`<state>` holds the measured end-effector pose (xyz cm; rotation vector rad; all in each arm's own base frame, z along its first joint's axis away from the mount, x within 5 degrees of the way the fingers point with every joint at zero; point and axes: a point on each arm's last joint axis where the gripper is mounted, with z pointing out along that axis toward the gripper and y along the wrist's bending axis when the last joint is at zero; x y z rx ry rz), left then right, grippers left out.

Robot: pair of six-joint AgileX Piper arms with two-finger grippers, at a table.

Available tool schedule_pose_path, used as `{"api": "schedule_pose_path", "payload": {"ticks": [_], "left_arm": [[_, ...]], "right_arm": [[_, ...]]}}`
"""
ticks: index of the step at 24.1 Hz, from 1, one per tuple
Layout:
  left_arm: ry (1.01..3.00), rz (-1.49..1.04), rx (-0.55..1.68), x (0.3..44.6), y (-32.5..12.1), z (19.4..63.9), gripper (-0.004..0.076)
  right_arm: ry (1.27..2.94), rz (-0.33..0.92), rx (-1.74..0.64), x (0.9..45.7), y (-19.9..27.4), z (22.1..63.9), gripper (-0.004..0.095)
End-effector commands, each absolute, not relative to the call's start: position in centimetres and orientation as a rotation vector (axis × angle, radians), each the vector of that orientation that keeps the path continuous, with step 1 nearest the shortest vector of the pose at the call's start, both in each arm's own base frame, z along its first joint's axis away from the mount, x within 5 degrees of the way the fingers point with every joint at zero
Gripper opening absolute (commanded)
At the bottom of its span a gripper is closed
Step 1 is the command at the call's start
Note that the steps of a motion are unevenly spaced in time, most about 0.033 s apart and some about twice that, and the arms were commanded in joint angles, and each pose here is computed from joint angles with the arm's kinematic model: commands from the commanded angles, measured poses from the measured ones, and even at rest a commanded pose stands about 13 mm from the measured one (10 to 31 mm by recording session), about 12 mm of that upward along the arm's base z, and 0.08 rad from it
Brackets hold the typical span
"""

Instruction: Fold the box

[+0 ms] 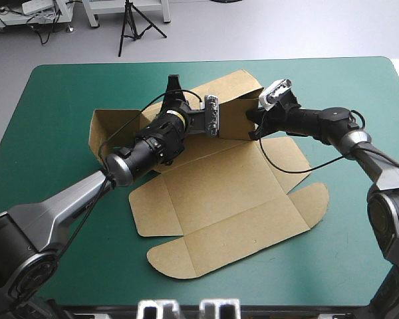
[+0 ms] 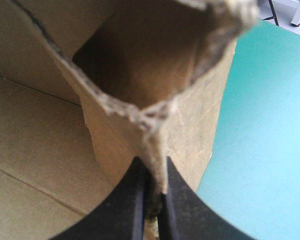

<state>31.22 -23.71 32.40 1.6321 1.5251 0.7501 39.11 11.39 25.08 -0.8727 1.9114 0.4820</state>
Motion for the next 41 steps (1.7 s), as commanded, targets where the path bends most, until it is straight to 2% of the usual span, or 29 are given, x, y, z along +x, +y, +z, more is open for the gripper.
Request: {"api": "schedule_pose_path", "payload": {"ticks": [1, 3, 5, 7, 8, 9, 10, 11, 13, 16, 18, 20, 23, 28, 33, 41], "left_arm": [[1.462, 0.587, 1.580, 30.0, -25.1, 33.9, -0.0008], [1.463, 0.587, 1.582, 30.1, -25.1, 33.8, 0.0001], [1.457, 0.592, 1.583, 30.1, -25.1, 33.9, 0.0061], [1.445, 0.588, 1.582, 30.1, -25.2, 33.9, 0.0220], [1.428, 0.600, 1.585, 30.1, -25.2, 34.0, 0.0360], [1.421, 0.609, 1.582, 30.2, -25.2, 34.1, 0.0414], [1.436, 0.587, 1.532, 30.0, -25.1, 34.6, 0.0514], [1.465, 0.544, 1.468, 29.6, -24.9, 35.3, 0.0539], [1.491, 0.467, 1.368, 28.3, -24.8, 37.0, 0.0518], [1.435, 0.431, 1.347, 26.3, -24.9, 39.0, 0.0510], [1.424, 0.415, 1.326, 25.2, -24.6, 40.1, 0.0510], [1.444, 0.367, 1.262, 24.5, -24.0, 41.2, 0.0470], [1.455, 0.320, 1.174, 23.8, -23.1, 42.6, 0.0342], [1.441, 0.259, 1.023, 22.1, -20.7, 45.5, -0.0007], [1.435, 0.241, 0.932, 20.8, -18.4, 47.5, -0.0008], [1.541, 0.331, 0.810, 20.6, -15.2, 48.2, -0.0008]], "right_arm": [[1.831, 0.517, -0.737, 38.8, 11.5, 29.0, -0.0004], [1.814, 0.509, -0.730, 38.5, 11.4, 29.8, -0.0004], [1.800, 0.501, -0.716, 38.2, 11.3, 30.6, -0.0004], [1.801, 0.498, -0.696, 37.9, 11.1, 31.3, -0.0004], [1.822, 0.501, -0.679, 37.9, 11.1, 31.2, -0.0004], [1.834, 0.504, -0.671, 37.9, 11.0, 31.2, -0.0003], [1.863, 0.510, -0.661, 37.8, 11.0, 31.0, -0.0002], [1.882, 0.515, -0.652, 37.8, 10.9, 30.9, -0.0002], [1.893, 0.519, -0.613, 37.7, 10.8, 31.1, 0.0002], [1.888, 0.495, -0.530, 37.4, 10.3, 32.3, 0.0002], [1.884, 0.431, -0.492, 36.9, 10.0, 33.4, 0.0002], [1.895, 0.401, -0.451, 36.1, 9.8, 34.6, 0.0002], [1.926, 0.404, -0.419, 35.1, 9.5, 35.5, 0.0002], [2.078, 0.380, -0.420, 33.1, 8.9, 35.8, 0.0002], [2.224, 0.412, -0.425, 30.6, 8.5, 36.4, 0.0002], [2.380, 0.508, -0.461, 26.3, 8.4, 38.0, 0.0002]]}}
